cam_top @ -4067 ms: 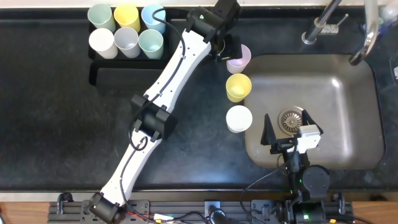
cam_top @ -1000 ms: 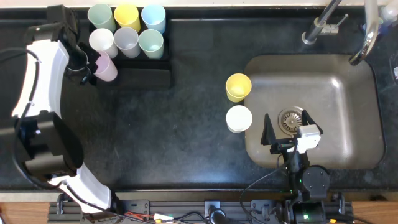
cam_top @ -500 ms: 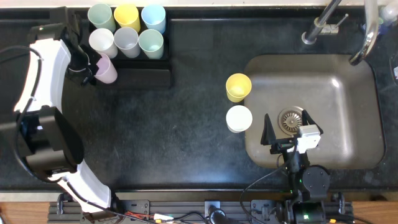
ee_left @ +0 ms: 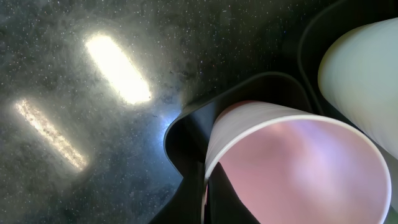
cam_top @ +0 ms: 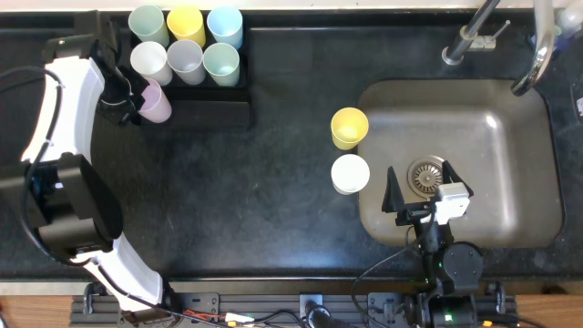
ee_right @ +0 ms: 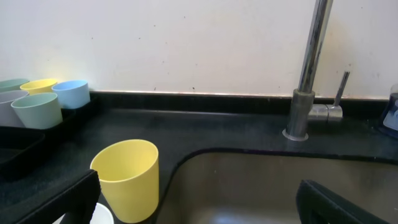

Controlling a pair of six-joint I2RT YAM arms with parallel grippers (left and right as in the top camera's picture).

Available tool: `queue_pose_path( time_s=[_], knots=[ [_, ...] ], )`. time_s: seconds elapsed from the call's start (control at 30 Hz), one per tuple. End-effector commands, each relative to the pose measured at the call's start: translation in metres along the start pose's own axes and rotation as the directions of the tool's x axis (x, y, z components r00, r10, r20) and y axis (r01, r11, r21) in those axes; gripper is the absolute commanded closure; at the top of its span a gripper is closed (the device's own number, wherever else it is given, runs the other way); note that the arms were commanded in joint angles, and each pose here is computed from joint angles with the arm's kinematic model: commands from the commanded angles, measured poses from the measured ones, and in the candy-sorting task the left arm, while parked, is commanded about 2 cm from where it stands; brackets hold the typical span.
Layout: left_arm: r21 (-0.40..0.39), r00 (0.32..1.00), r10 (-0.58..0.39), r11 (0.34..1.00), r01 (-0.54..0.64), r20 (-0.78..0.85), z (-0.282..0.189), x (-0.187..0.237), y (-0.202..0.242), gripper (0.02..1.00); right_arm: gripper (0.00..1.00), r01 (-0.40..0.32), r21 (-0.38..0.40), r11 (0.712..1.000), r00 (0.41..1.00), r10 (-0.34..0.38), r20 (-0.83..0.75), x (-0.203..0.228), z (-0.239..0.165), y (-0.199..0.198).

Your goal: Store Cups

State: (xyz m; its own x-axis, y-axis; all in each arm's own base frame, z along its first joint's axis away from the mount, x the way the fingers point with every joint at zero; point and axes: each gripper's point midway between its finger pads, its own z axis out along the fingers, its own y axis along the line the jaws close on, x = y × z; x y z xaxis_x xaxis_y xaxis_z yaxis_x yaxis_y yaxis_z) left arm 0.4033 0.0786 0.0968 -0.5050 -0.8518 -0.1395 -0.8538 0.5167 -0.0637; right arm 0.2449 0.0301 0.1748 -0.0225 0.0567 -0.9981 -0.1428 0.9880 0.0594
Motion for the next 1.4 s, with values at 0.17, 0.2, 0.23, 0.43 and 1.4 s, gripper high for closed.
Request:
queue_pose_path(
  time_s=[0.17,0.2,0.23,0.43,1.4],
  knots=[
    [-0.019,1.000,-0.013,1.000,0.013,0.024,0.002,-0.006,0.002,0.706,0.003,0.004,0.000,1.000,1.000,-0.004,-0.002,0.004,0.000,-0.001],
    [-0.019,1.000,-0.013,1.000,0.013,0.024,0.002,-0.006,0.002,0.617,0.003,0.004,0.001,1.000,1.000,-0.004,-0.002,0.004,0.000,-0.001],
    [-0.019,1.000,-0.013,1.000,0.014,0.024,0.002,-0.006,0.002,0.590,0.003,0.004,0.000,1.000,1.000,-0.004,-0.002,0.004,0.000,-0.001],
    [-0.019,1.000,-0.013,1.000,0.014,0.023,0.002,-0.006,0.002,0.288,0.005,0.004,0.000,1.000,1.000,-0.004,-0.002,0.004,0.000,-0.001],
    [0.351,0.751,0.589,0.664,-0.660,0.299,-0.131,0.246,-0.163,0.018,0.003,0.004,0.000,1.000,1.000,-0.004,-0.002,0.004,0.000,-0.001]
  ],
)
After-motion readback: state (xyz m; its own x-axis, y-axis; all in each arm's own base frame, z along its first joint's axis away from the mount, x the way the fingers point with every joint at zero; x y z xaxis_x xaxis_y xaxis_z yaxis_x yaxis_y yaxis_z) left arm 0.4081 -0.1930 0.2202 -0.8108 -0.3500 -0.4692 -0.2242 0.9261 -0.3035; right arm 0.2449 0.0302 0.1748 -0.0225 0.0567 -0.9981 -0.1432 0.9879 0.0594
